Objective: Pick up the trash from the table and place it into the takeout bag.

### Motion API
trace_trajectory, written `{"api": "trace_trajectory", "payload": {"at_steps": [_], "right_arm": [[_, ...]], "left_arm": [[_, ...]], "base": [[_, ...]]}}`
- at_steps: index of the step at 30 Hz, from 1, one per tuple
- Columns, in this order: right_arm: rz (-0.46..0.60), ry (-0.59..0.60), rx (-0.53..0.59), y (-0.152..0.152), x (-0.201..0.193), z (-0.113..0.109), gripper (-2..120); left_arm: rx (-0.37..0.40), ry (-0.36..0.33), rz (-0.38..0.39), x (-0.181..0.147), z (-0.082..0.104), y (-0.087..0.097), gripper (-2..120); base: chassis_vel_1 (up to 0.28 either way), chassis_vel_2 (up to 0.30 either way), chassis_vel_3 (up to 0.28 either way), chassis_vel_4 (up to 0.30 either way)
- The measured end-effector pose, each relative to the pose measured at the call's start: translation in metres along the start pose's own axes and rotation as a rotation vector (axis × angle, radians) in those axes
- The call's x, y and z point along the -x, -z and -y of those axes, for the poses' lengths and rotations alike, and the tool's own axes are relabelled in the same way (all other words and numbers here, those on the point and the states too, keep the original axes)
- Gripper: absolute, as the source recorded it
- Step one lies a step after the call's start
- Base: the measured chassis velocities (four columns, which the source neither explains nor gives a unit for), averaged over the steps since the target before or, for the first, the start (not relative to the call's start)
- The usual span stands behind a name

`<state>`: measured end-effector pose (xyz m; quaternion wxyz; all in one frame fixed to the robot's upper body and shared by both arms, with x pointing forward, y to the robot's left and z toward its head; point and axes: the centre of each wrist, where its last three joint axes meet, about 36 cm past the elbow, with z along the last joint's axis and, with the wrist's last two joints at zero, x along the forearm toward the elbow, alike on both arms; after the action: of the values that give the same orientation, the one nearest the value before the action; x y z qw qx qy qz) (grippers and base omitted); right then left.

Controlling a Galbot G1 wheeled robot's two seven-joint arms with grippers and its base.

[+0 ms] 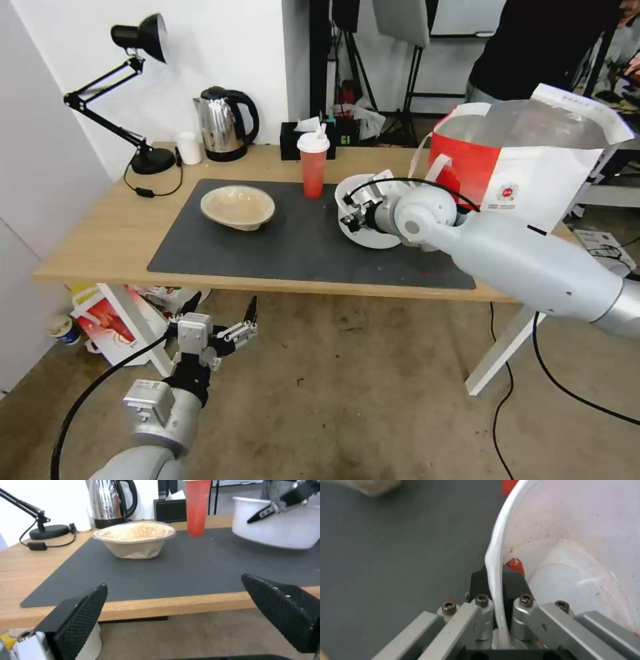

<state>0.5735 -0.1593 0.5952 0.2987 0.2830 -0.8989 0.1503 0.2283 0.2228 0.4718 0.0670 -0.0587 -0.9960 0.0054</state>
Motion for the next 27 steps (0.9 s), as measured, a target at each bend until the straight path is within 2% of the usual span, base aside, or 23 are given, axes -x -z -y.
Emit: {"api": "trace_trajectory", "payload": {"at_steps": [15,27], "right_arm": [[0.151,0.042,-0.05,0.062,-0.079,0.0,0],[0.223,0.068,-0.067,0.096,-0.117,0.001,0]], "left_arm": [[0.002,0.001,0.003,-0.005,0.001,0.004,100],[0.002,-0.001,0.01,-0.007,0.001,0.007,100]], "base": [[0.0,0.0,0.0,0.0],[0.0,0.0,0.0,0.0]]}}
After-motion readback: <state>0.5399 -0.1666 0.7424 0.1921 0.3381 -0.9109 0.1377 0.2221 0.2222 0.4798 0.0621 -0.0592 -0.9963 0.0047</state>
